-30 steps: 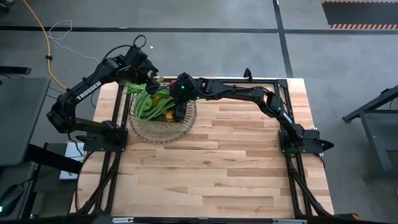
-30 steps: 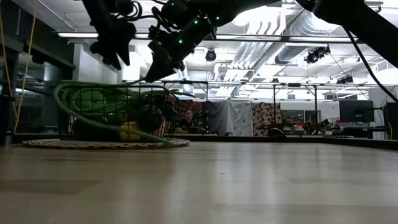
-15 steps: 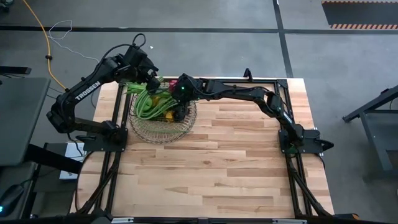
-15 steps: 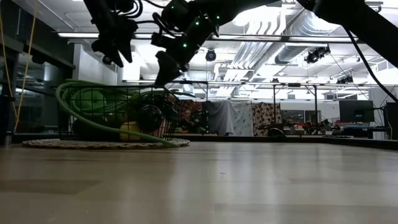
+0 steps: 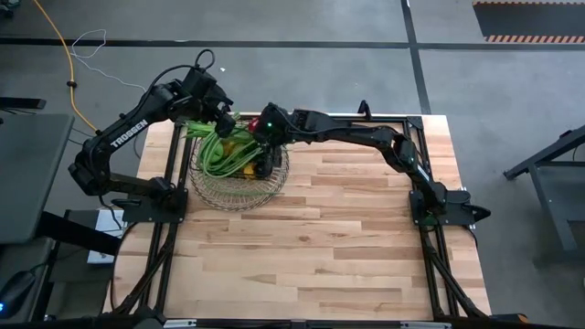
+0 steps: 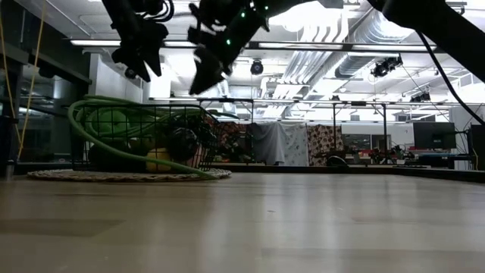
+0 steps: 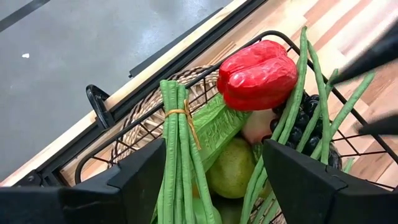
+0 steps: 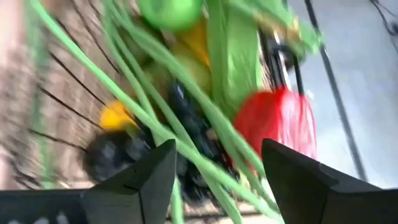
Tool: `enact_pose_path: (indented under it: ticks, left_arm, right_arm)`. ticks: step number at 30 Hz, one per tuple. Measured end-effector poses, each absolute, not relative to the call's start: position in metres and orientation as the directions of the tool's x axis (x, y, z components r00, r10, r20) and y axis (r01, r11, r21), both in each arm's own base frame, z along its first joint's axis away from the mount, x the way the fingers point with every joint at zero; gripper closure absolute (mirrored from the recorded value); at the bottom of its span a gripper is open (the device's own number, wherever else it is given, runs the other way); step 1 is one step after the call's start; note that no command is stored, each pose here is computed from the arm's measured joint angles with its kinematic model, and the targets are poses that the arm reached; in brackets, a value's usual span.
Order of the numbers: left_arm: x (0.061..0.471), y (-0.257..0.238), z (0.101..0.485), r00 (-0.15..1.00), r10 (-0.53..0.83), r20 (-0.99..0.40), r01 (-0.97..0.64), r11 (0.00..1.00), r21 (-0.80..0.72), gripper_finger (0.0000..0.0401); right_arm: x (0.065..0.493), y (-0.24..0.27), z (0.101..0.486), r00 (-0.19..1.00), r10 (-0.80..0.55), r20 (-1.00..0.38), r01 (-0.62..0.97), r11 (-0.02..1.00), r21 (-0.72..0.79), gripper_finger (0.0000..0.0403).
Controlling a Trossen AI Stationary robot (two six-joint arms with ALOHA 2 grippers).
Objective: Build produce basket
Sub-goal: Put the green beans into the wire basket
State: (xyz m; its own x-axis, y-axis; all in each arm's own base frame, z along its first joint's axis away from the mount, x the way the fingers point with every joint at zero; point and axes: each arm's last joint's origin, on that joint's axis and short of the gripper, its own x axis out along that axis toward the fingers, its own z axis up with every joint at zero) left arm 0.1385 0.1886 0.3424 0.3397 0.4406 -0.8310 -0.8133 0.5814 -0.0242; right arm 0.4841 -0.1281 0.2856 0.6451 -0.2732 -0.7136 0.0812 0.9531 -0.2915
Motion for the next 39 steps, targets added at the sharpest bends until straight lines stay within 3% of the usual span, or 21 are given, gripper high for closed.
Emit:
enact_pose_path:
  ticks: [3, 8, 18, 25, 33, 39]
  left_arm:
    - [0.138, 0.189, 0.342, 0.34, 0.44, -0.831, -0.813, 0.582, -0.024, 0.0142]
    - [0.136, 0.183, 0.347, 0.364, 0.44, -0.821, -0.788, 0.616, -0.019, 0.0142]
    - [0.129, 0.131, 0.369, 0.61, 0.517, -0.6, -0.703, 0.702, -0.11, 0.0142]
    - [0.124, 0.088, 0.326, 0.743, 0.45, -0.495, -0.604, 0.769, -0.209, 0.0143]
    - [0.126, 0.053, 0.291, 0.865, 0.358, -0.351, -0.473, 0.815, -0.334, 0.015]
    - [0.129, 0.022, 0.276, 0.872, 0.279, -0.402, -0.429, 0.83, -0.356, 0.0156]
  right_arm:
    - [0.484, -0.124, 0.297, 0.68, -0.21, -0.703, 0.042, 0.968, -0.248, 0.0176]
    - [0.475, -0.113, 0.309, 0.622, -0.168, -0.765, -0.036, 0.97, -0.241, 0.0176]
    - [0.46, -0.081, 0.3, 0.423, -0.08, -0.903, -0.137, 0.979, -0.151, 0.0176]
    - [0.439, -0.063, 0.313, 0.299, -0.15, -0.943, -0.103, 0.977, -0.188, 0.0176]
    - [0.419, -0.047, 0.349, 0.364, -0.18, -0.914, -0.047, 0.976, -0.211, 0.0176]
    - [0.407, -0.04, 0.348, 0.302, -0.189, -0.935, -0.037, 0.977, -0.209, 0.0176]
